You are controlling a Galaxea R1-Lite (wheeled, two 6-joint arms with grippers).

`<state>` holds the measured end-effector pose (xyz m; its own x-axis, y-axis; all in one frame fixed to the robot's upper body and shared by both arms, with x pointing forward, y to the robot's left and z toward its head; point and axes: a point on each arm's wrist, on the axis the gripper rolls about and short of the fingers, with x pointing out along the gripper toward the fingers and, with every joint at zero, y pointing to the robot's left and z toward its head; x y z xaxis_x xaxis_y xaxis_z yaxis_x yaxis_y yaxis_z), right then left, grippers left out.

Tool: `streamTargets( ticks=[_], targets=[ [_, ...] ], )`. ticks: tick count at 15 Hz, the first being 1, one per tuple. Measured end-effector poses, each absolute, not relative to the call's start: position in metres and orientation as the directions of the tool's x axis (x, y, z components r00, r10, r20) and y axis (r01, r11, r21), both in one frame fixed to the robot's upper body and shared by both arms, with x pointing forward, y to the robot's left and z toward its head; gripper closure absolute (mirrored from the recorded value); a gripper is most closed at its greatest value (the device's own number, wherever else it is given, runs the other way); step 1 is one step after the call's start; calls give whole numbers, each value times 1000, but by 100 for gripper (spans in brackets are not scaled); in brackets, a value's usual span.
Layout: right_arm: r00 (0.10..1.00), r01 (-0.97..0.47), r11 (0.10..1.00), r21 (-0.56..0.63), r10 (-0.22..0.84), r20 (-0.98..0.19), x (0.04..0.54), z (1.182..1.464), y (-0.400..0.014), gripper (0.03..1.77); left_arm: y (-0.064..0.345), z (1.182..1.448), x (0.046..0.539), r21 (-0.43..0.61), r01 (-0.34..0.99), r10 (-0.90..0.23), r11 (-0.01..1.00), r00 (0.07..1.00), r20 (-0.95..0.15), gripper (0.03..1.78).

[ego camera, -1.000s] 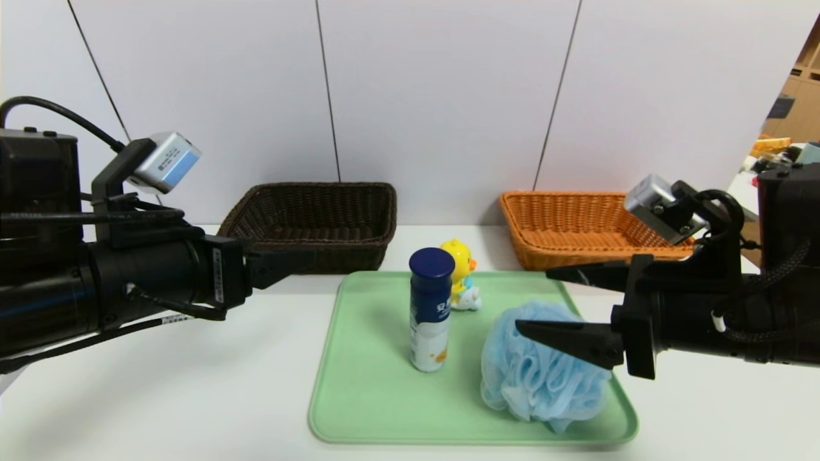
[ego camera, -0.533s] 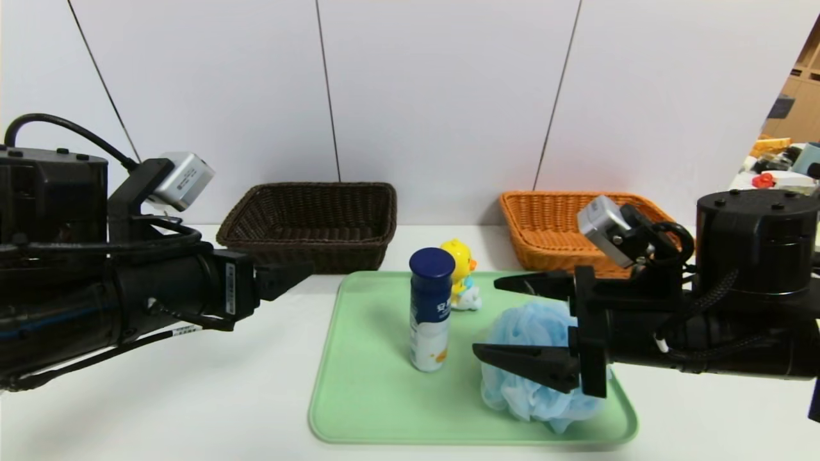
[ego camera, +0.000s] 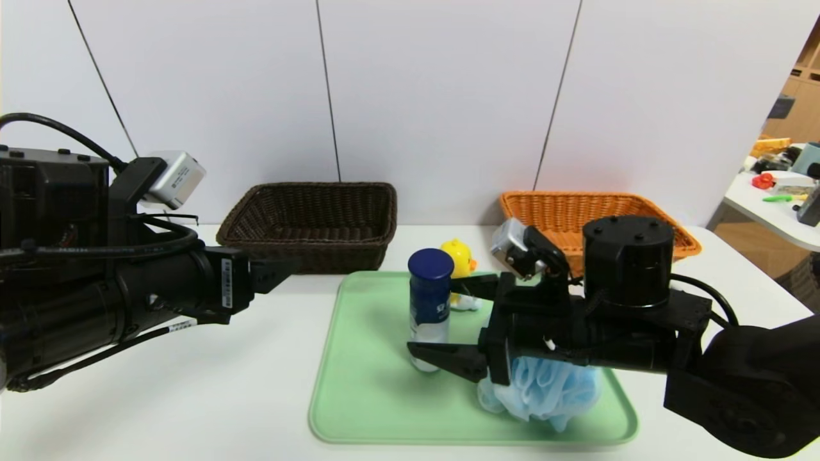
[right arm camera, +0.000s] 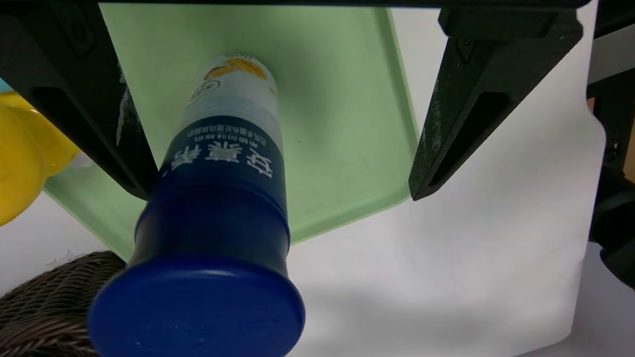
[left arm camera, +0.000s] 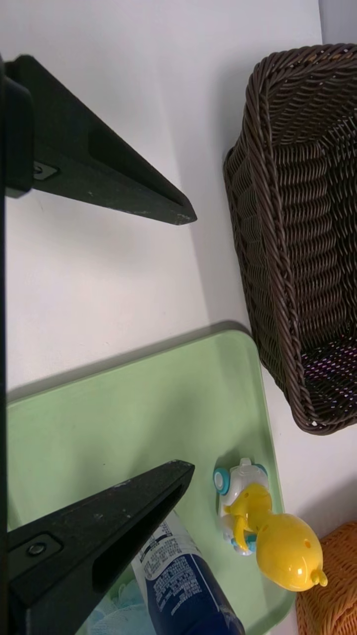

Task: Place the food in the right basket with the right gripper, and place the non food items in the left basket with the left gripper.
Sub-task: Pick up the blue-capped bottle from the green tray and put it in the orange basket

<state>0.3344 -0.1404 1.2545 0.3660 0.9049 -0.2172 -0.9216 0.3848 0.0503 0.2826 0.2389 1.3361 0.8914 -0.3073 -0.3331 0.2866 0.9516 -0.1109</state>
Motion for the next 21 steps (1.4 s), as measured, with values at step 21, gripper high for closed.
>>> streamTargets(
  ticks=[21],
  targets=[
    [417, -894, 443, 60, 874, -250, 371, 1226, -121, 9, 239, 1336, 282, -117, 287, -310, 951, 891, -332, 12]
  ],
)
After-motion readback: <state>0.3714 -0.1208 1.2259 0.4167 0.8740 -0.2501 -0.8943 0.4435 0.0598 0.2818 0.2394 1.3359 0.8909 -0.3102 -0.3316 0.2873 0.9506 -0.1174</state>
